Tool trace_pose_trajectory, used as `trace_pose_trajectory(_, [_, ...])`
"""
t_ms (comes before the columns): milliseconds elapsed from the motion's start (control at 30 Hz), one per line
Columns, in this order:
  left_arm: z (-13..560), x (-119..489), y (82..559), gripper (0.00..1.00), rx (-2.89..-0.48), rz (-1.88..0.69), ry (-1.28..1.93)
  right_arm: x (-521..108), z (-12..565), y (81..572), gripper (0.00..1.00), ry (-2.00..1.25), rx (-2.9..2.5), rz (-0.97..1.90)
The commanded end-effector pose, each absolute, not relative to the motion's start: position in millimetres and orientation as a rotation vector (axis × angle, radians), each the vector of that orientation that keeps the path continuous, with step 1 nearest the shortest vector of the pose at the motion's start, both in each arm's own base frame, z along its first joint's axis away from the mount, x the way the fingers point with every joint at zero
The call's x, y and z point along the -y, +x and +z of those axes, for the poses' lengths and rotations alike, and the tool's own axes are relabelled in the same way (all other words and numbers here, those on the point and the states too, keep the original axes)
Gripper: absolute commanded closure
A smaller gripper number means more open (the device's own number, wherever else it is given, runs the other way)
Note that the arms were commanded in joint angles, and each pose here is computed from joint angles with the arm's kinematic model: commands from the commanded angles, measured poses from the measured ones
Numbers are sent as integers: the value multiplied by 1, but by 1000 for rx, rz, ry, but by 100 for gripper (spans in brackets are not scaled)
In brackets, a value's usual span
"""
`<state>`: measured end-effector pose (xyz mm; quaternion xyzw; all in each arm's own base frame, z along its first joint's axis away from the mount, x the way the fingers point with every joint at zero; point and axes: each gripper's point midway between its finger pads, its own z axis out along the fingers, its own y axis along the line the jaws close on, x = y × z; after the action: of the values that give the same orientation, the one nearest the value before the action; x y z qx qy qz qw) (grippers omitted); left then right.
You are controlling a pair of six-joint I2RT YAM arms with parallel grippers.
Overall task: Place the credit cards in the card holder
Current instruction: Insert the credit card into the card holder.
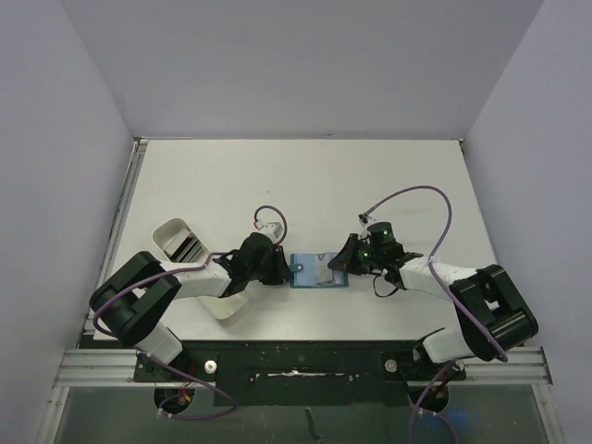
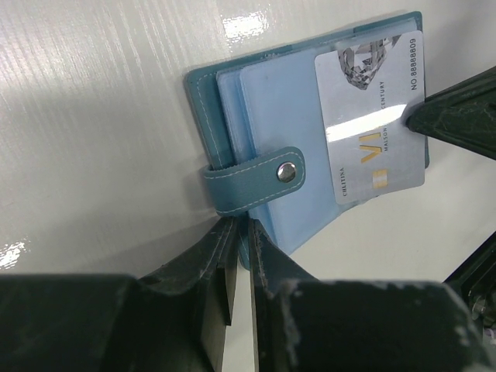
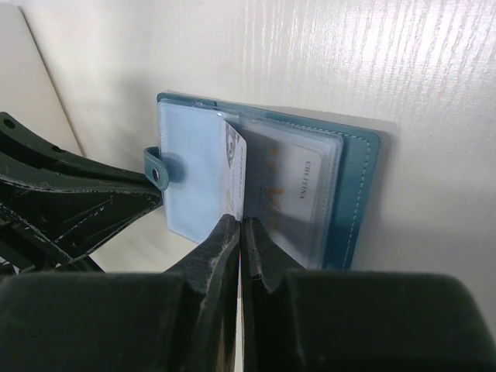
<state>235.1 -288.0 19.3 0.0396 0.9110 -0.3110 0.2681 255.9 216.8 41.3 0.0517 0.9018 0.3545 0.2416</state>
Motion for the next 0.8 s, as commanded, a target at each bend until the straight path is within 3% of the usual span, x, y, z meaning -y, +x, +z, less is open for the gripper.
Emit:
trace_pose_trajectory(0, [34,301,244,89,-2403,-908,109,-220,38,255,100,145,-2463,1004])
trace_pose_trajectory(767, [34,306,239,89,-2409,-917,112,-206,31,249,100,184,-2439,895])
